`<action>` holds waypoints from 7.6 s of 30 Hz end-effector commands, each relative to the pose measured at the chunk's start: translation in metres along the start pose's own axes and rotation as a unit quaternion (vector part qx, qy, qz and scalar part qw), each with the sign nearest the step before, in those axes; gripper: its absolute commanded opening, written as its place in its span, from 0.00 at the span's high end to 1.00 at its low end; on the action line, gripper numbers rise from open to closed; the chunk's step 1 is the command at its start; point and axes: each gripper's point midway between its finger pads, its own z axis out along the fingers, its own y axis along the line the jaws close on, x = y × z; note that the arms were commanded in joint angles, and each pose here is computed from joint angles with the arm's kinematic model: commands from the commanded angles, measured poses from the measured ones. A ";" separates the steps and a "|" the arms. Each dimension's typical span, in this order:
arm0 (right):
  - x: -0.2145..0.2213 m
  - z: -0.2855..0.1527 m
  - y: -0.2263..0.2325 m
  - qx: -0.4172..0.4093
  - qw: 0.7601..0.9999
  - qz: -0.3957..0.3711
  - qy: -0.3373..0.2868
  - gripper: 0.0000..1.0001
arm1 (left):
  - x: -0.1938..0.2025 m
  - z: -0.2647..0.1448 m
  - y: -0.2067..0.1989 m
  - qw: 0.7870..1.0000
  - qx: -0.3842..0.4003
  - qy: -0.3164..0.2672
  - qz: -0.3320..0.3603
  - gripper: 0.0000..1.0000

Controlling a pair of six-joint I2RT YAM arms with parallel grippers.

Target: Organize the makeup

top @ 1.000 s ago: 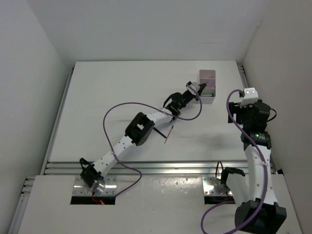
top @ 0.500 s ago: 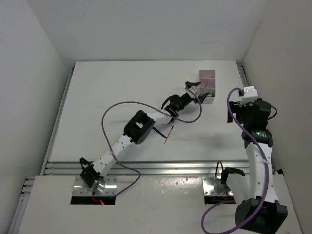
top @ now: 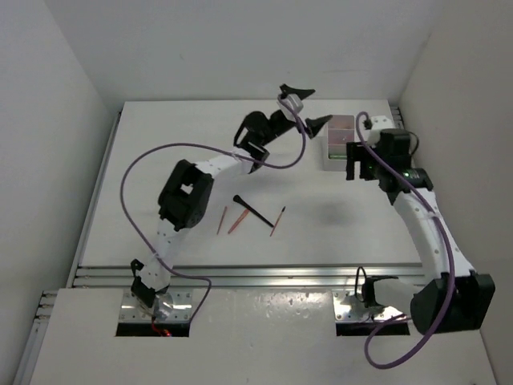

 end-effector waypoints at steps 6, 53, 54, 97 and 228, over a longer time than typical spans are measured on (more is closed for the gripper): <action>0.023 0.053 0.129 -0.045 0.992 0.079 0.087 0.23 | -0.052 -0.168 0.135 0.916 -0.253 0.311 -0.015 0.07; 0.146 0.068 0.248 -0.058 0.968 0.029 0.240 0.58 | -0.044 -0.458 0.057 0.750 -0.470 0.452 -0.113 0.28; 0.144 0.068 0.250 -0.065 0.969 0.026 0.238 0.58 | -0.044 -0.458 0.057 0.750 -0.470 0.452 -0.113 0.28; -0.112 0.129 0.160 -0.172 0.978 -0.036 -0.112 1.00 | -0.024 -0.458 0.050 0.750 -0.423 0.495 -0.116 0.28; 0.096 -0.015 -0.030 0.102 0.989 -0.045 -0.093 0.19 | 0.045 0.022 -0.014 0.996 -0.043 -0.053 -0.061 1.00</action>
